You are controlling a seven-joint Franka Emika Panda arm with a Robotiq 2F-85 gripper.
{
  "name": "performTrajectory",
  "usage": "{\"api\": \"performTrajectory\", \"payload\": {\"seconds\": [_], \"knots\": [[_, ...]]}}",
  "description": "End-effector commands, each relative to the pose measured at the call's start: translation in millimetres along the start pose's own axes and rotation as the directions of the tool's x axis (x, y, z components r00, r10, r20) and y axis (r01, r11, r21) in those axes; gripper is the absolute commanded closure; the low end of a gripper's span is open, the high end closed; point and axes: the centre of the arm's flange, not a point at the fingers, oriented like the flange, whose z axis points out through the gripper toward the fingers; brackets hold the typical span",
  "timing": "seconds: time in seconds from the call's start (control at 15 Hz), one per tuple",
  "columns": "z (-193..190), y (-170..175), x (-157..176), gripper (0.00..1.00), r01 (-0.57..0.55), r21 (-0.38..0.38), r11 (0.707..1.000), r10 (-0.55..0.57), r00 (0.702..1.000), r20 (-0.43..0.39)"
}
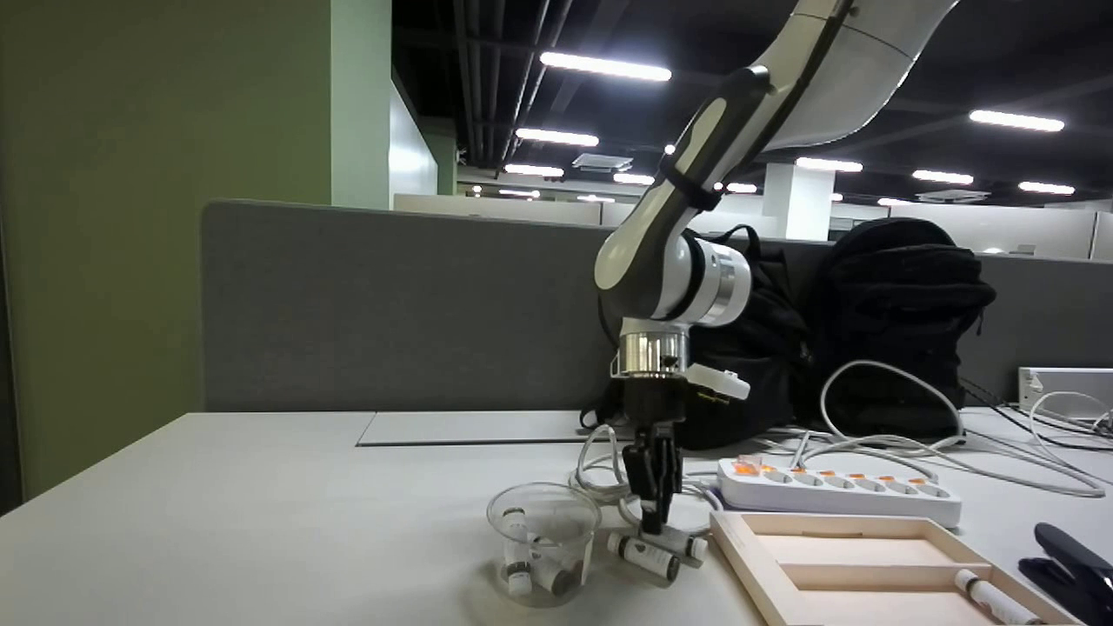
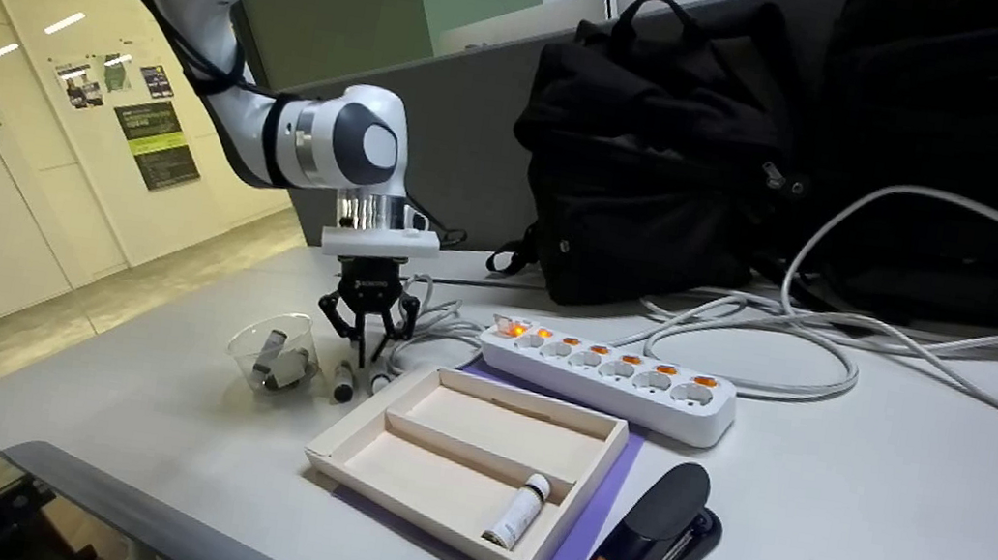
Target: Take two bottles from the table and put them on the tray
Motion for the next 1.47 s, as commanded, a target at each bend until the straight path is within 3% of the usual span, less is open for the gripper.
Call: {"api": "performTrajectory", "payload": {"seconds": [0.0,0.47,0.53,0.67,1.13,1.2,1.27,1.4], "knots": [[4.7,7.1,3.8,0.50,-0.004,0.021,1.000,0.004,1.000,0.024],[11.6,5.5,2.8,0.04,-0.006,0.034,0.999,0.004,0.999,0.049],[12.5,4.4,3.3,0.46,-0.005,0.034,0.999,0.003,0.999,0.051],[12.7,4.9,3.0,0.42,-0.004,0.042,0.999,0.001,0.998,0.055],[9.5,6.4,5.6,0.90,0.007,0.053,0.999,-0.010,0.998,0.054],[9.8,6.4,6.2,0.65,0.014,0.061,0.998,-0.017,0.999,0.052],[10.4,6.2,6.8,0.52,0.021,0.069,0.997,-0.025,0.998,0.052],[10.7,5.8,8.0,0.47,0.040,0.090,0.995,-0.044,0.998,0.047]]}}
